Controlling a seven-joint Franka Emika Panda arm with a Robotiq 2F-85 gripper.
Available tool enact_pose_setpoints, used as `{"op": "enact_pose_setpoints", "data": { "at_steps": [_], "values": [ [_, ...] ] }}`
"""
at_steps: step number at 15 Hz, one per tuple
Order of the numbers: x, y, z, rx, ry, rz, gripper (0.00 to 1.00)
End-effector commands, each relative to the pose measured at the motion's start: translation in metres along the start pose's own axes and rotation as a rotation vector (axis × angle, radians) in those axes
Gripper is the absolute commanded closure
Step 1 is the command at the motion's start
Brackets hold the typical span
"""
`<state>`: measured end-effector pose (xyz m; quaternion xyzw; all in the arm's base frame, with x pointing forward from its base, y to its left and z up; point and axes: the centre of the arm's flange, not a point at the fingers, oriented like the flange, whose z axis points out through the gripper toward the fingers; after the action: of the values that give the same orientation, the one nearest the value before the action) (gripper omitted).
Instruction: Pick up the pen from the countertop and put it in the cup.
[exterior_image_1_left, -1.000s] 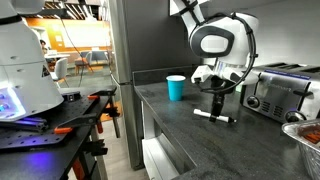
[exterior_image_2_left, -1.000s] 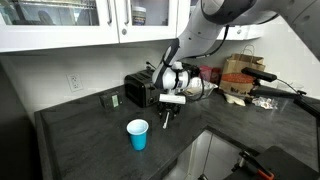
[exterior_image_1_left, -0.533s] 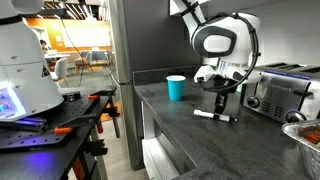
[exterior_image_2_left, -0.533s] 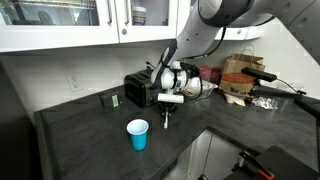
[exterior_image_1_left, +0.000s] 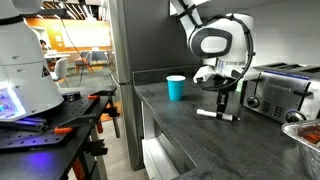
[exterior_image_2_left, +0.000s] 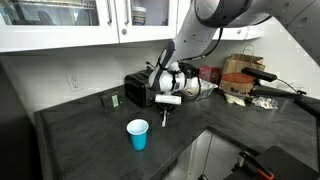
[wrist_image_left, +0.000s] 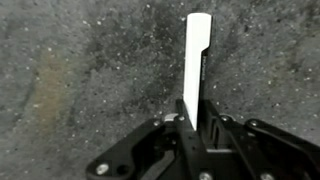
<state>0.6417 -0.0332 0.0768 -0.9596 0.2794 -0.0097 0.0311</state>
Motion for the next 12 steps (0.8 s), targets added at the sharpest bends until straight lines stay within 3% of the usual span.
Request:
{"op": "enact_pose_setpoints", "data": {
  "at_steps": [1, 5, 12],
  "values": [
    [-0.034, 0.005, -0.007, -0.001, 0.168, 0.002, 0.95],
    [-0.057, 0.027, -0.022, 0.131, 0.235, -0.181, 0.95],
    [-0.089, 0.034, -0.074, 0.288, 0.337, -0.539, 0.95]
  ]
}}
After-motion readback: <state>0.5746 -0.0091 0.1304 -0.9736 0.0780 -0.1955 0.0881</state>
